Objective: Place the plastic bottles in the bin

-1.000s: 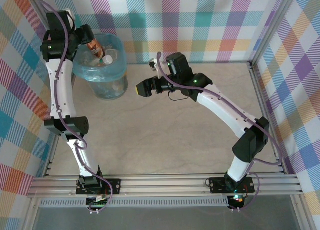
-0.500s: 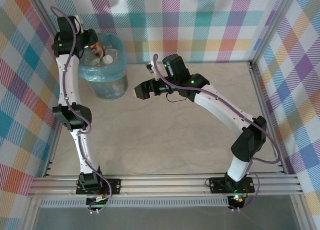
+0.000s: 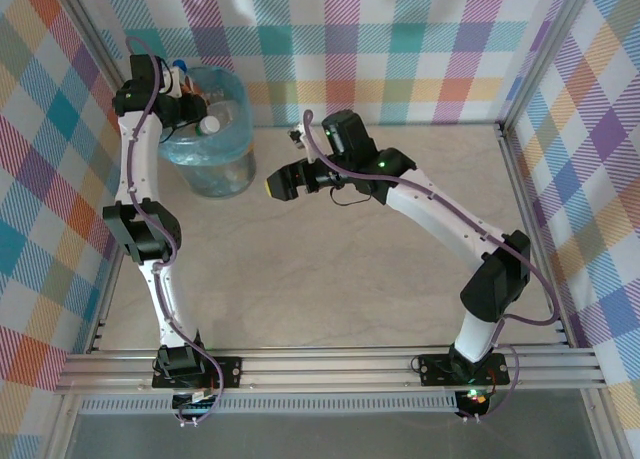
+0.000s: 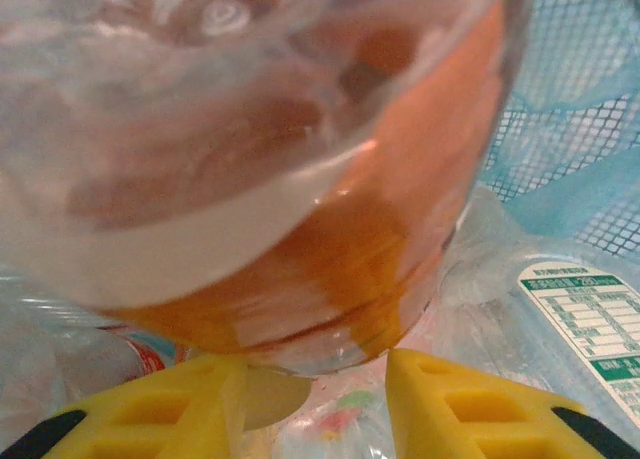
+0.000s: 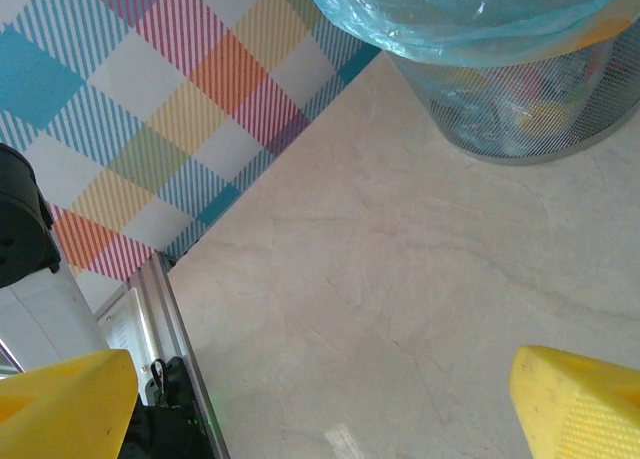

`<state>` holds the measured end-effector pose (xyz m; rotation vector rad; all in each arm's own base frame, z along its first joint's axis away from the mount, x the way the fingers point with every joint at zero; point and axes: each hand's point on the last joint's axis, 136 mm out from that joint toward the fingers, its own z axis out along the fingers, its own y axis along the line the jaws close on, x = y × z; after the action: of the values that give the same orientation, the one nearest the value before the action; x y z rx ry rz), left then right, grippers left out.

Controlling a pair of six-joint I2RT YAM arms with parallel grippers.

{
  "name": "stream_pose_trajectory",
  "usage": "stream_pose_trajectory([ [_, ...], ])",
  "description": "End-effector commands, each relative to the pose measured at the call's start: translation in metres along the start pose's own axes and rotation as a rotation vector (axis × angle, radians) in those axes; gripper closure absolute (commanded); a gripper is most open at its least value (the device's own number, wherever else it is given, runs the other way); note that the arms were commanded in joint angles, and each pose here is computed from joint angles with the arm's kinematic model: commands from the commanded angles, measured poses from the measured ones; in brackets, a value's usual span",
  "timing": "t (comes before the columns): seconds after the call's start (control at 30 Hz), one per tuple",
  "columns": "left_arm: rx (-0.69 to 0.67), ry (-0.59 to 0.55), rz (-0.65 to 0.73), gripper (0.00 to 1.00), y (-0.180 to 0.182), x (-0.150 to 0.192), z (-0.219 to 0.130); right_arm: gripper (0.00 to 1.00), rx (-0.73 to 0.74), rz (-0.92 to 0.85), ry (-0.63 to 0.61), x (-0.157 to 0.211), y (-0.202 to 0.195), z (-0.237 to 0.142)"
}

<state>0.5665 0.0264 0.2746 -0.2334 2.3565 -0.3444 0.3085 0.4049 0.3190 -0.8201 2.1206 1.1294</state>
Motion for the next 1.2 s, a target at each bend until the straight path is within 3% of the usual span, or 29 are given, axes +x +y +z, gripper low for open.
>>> stream_pose_trajectory([
  [0.0, 0.018, -0.037, 0.029, 0.58, -0.012, -0.011, -0.035, 0.04, -0.027, -0.012, 0.008, 0.000, 0.007, 0.003],
  [0.27, -0.044, -0.332, 0.009, 0.49, -0.024, -0.072, -0.127, 0.04, -0.022, -0.021, 0.002, -0.001, 0.011, -0.001],
  [0.4, 0.053, -0.326, 0.037, 0.51, -0.052, -0.062, -0.152, 0.04, -0.019, -0.023, 0.004, 0.000, 0.011, -0.001],
  [0.63, 0.056, -0.145, 0.177, 0.52, -0.086, 0.003, -0.125, 0.04, -0.021, -0.019, 0.010, 0.002, 0.011, 0.002],
  [0.9, -0.130, 0.017, 0.165, 0.57, -0.038, 0.043, -0.066, 0.04, -0.023, -0.020, 0.016, 0.008, 0.014, 0.000],
  [1.07, -0.143, 0.093, 0.133, 0.66, -0.026, 0.056, -0.043, 0.05, -0.016, -0.021, 0.018, 0.010, 0.015, -0.004],
  [1.17, -0.125, 0.091, 0.106, 0.65, -0.027, 0.053, -0.043, 0.05, -0.012, -0.023, 0.013, 0.010, 0.017, -0.006],
])
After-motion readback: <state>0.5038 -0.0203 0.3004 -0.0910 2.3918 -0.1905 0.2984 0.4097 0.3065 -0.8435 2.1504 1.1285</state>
